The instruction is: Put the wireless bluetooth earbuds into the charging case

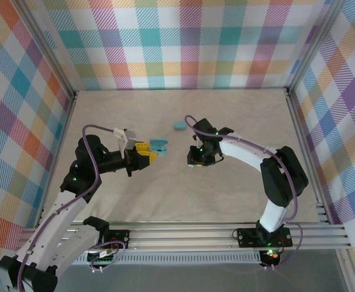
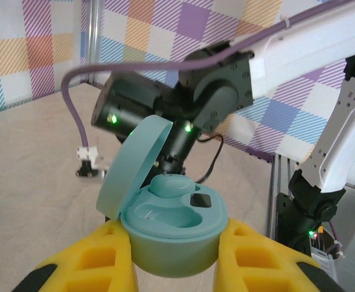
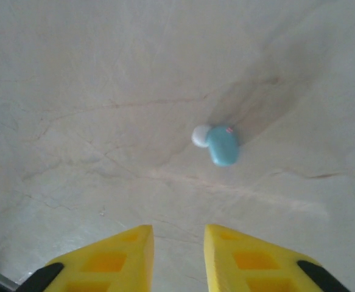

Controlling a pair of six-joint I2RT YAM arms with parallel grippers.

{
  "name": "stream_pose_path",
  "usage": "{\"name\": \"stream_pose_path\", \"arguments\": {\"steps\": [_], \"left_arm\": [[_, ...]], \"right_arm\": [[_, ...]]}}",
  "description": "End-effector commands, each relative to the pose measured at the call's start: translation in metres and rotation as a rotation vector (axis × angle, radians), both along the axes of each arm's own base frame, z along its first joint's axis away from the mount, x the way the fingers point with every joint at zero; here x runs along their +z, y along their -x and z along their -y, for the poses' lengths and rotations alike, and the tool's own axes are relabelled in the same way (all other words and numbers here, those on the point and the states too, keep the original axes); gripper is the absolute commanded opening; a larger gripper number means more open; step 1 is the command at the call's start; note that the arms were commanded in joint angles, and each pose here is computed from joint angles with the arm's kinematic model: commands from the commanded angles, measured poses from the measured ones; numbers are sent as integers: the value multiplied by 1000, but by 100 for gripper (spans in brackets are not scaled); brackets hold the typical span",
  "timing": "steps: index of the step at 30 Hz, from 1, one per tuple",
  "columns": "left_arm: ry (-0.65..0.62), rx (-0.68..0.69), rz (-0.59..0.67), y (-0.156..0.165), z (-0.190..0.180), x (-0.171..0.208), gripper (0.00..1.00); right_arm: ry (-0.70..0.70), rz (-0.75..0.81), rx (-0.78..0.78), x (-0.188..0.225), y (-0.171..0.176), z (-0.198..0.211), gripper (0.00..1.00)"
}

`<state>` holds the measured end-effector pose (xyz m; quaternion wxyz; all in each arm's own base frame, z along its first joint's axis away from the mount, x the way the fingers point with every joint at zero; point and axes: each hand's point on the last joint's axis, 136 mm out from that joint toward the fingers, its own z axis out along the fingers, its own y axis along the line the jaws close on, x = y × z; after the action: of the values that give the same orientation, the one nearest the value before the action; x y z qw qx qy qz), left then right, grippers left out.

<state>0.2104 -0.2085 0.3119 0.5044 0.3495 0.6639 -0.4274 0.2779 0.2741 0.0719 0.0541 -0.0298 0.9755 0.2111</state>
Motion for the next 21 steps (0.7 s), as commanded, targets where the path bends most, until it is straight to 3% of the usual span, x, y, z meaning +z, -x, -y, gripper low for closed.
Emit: {"name": "stream_pose_path", "arguments": {"steps": [1,6,21], "left_arm": [[9,-18,36,5,-1,7,0],[16,-14,29,4,-1,5,0],[-1,7,34,6,-5,2,0]], "right_arm": [[-110,-12,-72,-1,-4,-31,25],[4,-17,-50,-37,-14,-25,15],[197,12,-25,-56,-16,9,12]]}}
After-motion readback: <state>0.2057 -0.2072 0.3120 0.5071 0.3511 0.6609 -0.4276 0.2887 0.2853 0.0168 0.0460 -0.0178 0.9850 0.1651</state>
